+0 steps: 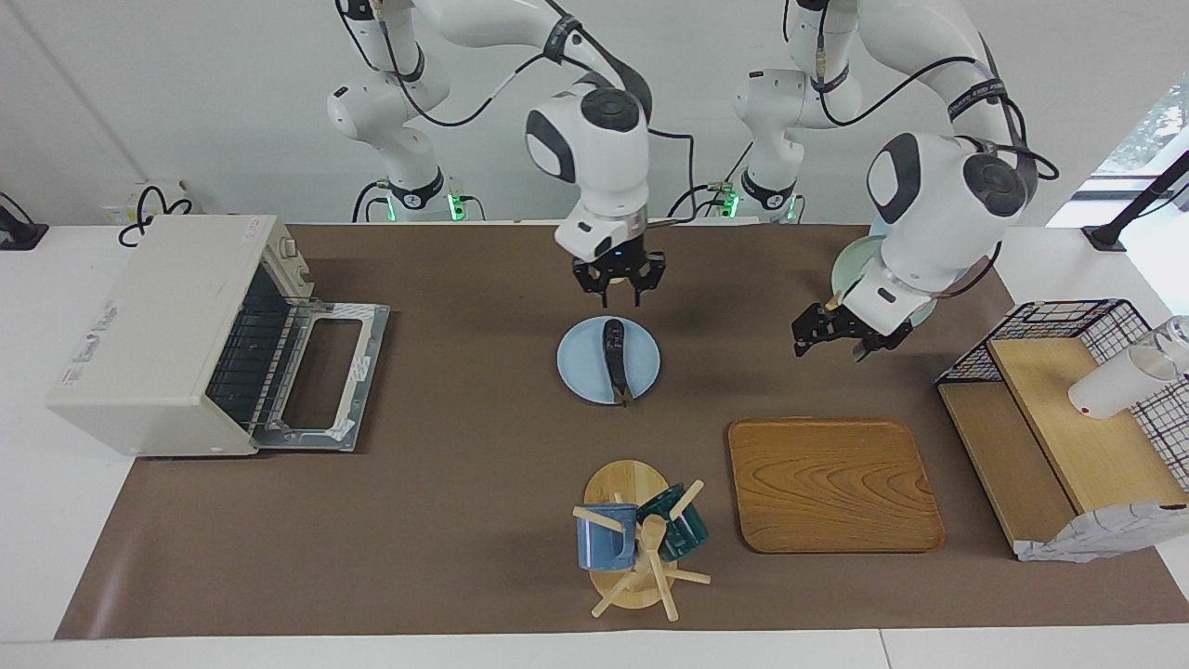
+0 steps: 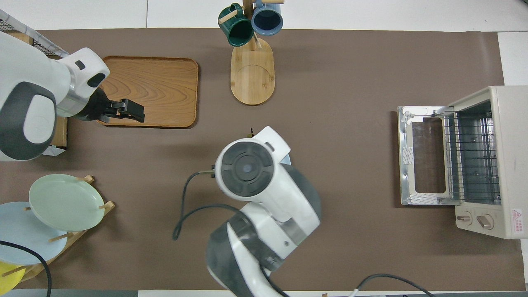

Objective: Put eggplant into oven

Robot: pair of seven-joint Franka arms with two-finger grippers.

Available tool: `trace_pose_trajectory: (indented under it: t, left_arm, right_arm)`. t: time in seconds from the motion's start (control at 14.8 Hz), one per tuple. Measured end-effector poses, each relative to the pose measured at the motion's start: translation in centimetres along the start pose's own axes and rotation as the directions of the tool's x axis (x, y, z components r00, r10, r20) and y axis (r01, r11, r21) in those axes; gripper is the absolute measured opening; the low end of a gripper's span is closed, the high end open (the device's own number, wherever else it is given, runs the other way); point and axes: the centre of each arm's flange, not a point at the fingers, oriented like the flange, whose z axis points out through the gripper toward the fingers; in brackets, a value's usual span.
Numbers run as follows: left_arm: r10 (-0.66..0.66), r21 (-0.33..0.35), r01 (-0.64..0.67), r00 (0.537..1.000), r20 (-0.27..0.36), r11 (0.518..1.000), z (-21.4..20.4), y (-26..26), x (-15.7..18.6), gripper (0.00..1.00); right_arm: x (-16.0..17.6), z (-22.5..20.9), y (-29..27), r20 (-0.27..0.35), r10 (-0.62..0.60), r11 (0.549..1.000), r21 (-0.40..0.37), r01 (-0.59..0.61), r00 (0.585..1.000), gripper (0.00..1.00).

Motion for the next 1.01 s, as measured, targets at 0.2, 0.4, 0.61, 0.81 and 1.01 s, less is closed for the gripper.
trace_pose_trajectory:
  t: [0.2,0.4,0.61,0.81,1.01]
  left_arm:
    - [-0.012,0.026,0.012,1.0,0.005,1.0,-3.7,-2.0,-0.1,1.0]
    - [-0.026,0.039,0.025,0.999,0.019,0.999,-7.0,-2.9,-1.2,1.0]
    - [-0.036,0.067,0.033,0.999,0.035,0.997,-9.9,-3.7,-3.2,1.0]
    - [-0.036,0.087,0.031,0.997,0.063,0.996,-11.3,-3.6,-4.9,1.0]
    - [-0.034,0.095,0.026,0.996,0.083,0.995,-11.2,-3.4,-5.4,1.0]
  right_arm:
    - [-3.6,5.9,-6.6,-0.053,-0.065,0.998,-0.027,0.064,0.996,0.53]
    - [-4.2,9.5,-6.4,-0.072,-0.105,0.993,-0.066,0.1,0.992,0.53]
    - [-4.1,10.3,-5.3,-0.106,-0.145,0.986,-0.094,0.136,0.984,0.49]
    - [-2.6,10.4,-3.7,-0.129,-0.187,0.978,-0.121,0.172,0.974,0.48]
    - [-1.4,10.5,-2.2,-0.132,-0.198,0.975,-0.127,0.182,0.971,0.47]
